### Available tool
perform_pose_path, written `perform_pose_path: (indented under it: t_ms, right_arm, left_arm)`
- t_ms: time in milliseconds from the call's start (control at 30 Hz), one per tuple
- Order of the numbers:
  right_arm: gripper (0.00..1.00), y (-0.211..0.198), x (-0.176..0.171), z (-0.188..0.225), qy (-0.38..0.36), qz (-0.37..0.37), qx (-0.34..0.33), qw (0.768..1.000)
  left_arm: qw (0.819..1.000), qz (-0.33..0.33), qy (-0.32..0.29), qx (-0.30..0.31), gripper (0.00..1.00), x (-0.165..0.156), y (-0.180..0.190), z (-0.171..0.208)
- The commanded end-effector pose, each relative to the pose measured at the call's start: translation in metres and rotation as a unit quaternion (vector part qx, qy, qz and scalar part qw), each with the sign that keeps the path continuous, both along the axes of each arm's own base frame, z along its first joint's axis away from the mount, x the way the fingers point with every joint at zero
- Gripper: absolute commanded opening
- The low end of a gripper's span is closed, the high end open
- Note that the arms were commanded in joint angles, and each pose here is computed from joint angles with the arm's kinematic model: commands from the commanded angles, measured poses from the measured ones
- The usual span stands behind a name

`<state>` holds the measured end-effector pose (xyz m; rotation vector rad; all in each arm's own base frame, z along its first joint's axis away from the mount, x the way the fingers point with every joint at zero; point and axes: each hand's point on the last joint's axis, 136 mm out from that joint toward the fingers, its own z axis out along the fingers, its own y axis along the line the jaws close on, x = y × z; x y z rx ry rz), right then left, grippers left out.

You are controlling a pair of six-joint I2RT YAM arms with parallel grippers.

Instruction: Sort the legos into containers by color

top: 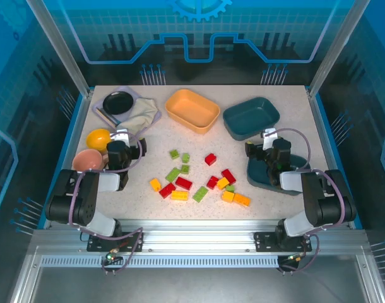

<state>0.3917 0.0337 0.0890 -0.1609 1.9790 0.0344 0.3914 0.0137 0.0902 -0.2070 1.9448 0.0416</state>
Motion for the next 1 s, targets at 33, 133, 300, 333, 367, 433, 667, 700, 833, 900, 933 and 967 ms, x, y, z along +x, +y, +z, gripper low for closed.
perform_pose_path:
  t_ms: [33,133,300,333,367,433,667,700,833,900,933,967]
  right_arm:
    - [1.0,-0.003,0.006,0.006,-0.008,0.0,0.001,1.0]
    - [1.0,-0.004,0.006,0.005,-0.008,0.0,0.0,1.0]
    - [1.0,-0.004,0.006,0.005,-0.008,0.0,0.0,1.0]
    - [1.0,-0.003,0.006,0.006,-0.009,0.0,0.001,1.0]
    - [1.0,-0.004,0.006,0.005,-0.008,0.0,0.0,1.0]
    - [1.0,-0.003,0.006,0.005,-0.008,0.0,0.0,1.0]
    - [1.0,-0.008,0.006,0.02,-0.015,-0.033,-0.024,0.999]
    - [1.0,-0.008,0.005,0.029,-0.01,-0.042,-0.033,0.999]
    - [1.0,-0.011,0.0,0.105,-0.073,-0.095,-0.05,0.992]
    - [1.0,-0.012,-0.002,0.16,-0.102,-0.121,-0.02,0.987]
    - [1.0,-0.012,-0.003,0.189,-0.105,-0.13,0.007,0.986]
    - [1.0,-0.016,-0.004,0.214,-0.104,-0.157,0.054,0.981]
  left_arm:
    - [1.0,0.001,-0.003,0.006,0.99,0.002,0.0,0.002]
    - [1.0,0.001,-0.003,0.007,0.99,0.002,0.0,0.002]
    - [1.0,0.001,-0.003,0.006,0.99,0.002,0.0,0.002]
    - [1.0,0.001,-0.003,0.006,0.99,0.002,0.0,0.002]
    - [1.0,0.001,-0.003,0.007,0.99,0.002,0.0,0.002]
    - [1.0,0.001,-0.003,0.007,0.99,0.002,0.0,0.002]
    - [1.0,-0.015,0.005,0.014,0.99,0.004,-0.006,0.013]
    - [0.999,-0.007,0.028,0.027,0.99,0.004,-0.007,0.019]
    - [0.998,0.035,0.052,0.013,0.99,0.006,-0.018,0.078]
    - [0.999,0.03,0.013,0.018,0.99,0.007,-0.04,0.124]
    - [1.0,0.022,-0.014,0.012,0.99,0.007,-0.053,0.151]
    - [0.999,0.028,-0.028,-0.006,0.99,0.006,-0.061,0.172]
